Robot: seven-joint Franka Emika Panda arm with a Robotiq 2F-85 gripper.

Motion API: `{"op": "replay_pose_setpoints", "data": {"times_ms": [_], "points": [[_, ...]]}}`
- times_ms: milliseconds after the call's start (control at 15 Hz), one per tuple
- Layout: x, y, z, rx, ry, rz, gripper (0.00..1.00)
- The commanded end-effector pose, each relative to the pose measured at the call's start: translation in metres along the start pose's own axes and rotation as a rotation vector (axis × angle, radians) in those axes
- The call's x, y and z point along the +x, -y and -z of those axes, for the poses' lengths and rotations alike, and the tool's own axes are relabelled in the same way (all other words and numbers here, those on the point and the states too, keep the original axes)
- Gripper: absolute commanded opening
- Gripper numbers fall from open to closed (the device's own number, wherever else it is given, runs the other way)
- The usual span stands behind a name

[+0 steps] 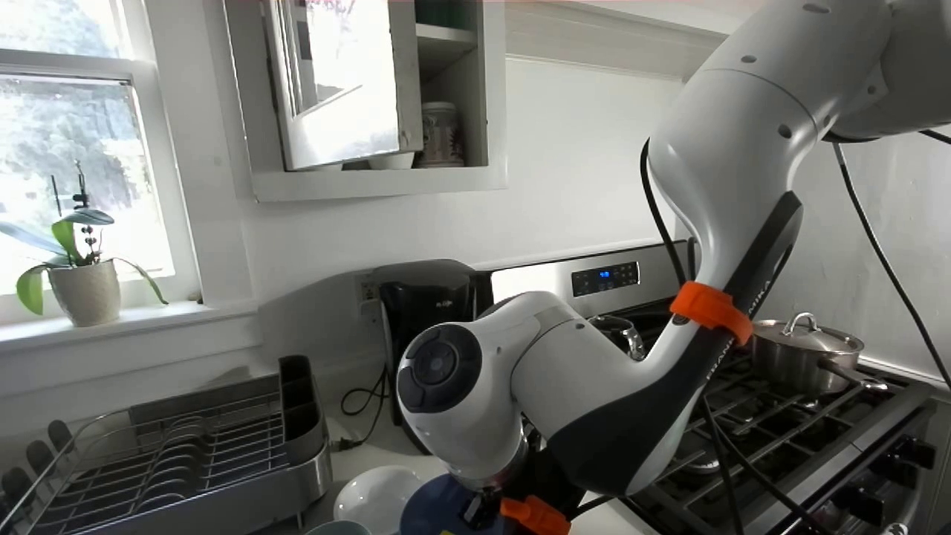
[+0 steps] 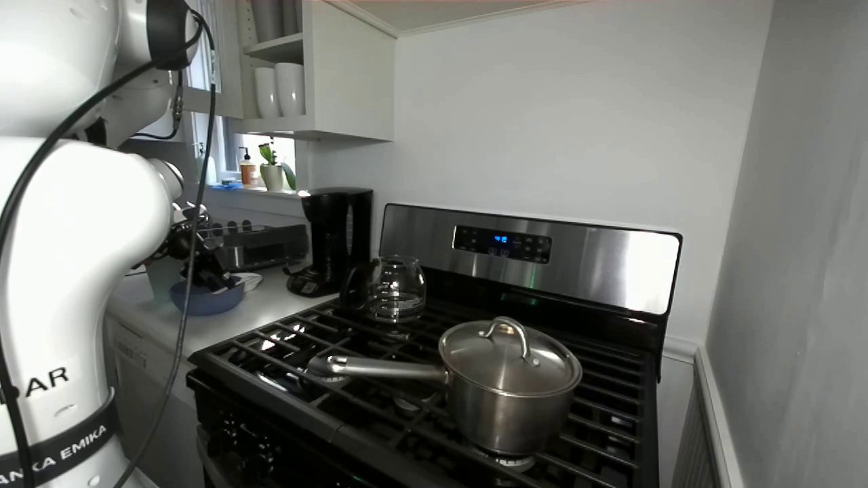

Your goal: Pick up the wooden fork and mix the contents of the kettle, put the wooden fork back on the blue bowl

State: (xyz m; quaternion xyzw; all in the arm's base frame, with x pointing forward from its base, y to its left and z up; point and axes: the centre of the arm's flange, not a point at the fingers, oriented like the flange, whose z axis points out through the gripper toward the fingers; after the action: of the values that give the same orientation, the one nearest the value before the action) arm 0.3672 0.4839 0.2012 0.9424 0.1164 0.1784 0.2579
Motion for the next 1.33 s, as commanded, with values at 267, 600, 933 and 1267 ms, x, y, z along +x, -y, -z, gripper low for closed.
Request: {"op": "replay_pose_setpoints", "data": {"times_ms": [267,600,933,1267], "points": [[0.005,0.009,0.000,-0.018,-0.028,-0.007,0.23],[0.006,0.007,0.002,-0.025,-0.027,-0.015,0.13],[0.007,0.004,0.004,-0.029,-0.030,-0.023,0.08],[0.013,-0.004,0.013,-0.028,-0.037,-0.053,0.01]]}}
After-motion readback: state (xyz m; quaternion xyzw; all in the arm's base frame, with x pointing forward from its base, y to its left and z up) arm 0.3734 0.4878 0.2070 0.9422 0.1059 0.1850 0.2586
